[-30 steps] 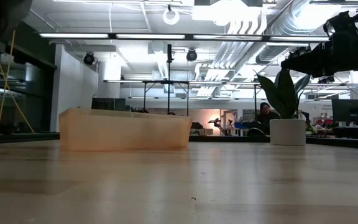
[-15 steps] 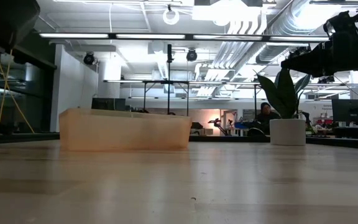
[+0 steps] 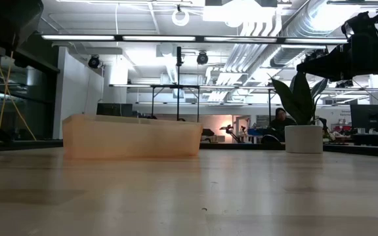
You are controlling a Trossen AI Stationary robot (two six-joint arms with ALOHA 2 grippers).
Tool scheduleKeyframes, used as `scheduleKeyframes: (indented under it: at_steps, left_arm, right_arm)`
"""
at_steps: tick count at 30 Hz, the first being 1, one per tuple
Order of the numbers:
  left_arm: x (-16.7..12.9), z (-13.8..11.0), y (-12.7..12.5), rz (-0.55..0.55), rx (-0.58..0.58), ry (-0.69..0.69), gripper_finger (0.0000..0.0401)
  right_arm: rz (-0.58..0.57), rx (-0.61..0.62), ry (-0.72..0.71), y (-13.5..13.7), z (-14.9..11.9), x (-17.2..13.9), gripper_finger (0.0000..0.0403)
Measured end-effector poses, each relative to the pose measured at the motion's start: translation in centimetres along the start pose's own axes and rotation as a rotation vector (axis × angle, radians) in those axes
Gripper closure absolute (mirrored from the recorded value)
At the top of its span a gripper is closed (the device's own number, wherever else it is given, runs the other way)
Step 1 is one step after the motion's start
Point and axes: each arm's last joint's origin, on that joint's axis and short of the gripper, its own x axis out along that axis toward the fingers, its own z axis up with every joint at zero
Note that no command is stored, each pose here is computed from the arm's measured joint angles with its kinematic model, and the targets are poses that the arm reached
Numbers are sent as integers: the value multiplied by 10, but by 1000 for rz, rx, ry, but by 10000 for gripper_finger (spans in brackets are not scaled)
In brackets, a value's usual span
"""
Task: Pick and place pill bottles into a basket
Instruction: Put the blue pill bottle into the orange bin
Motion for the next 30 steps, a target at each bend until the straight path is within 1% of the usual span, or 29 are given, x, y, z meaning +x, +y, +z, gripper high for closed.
scheduleKeyframes:
  at_steps: [6,8,12,15,20,26,30]
  left_arm:
    - [0,0,0,-1,104,17,220]
    - [0,0,2,19,147,23,232]
    - [-2,10,9,67,153,66,251]
    - [-4,20,14,80,141,121,255]
    - [-8,40,18,50,167,198,247]
    - [-13,59,30,73,179,273,253]
    - [-25,69,39,71,183,304,256]
  right_arm:
    - [0,0,0,0,0,0,363]
    - [0,0,0,0,0,0,363]
    - [0,-1,0,0,0,0,361]
    - [0,-2,0,0,0,0,363]
    - [0,-2,-1,0,0,0,361]
    - [0,-3,0,0,0,0,361]
    - [0,-20,0,0,0,0,363]
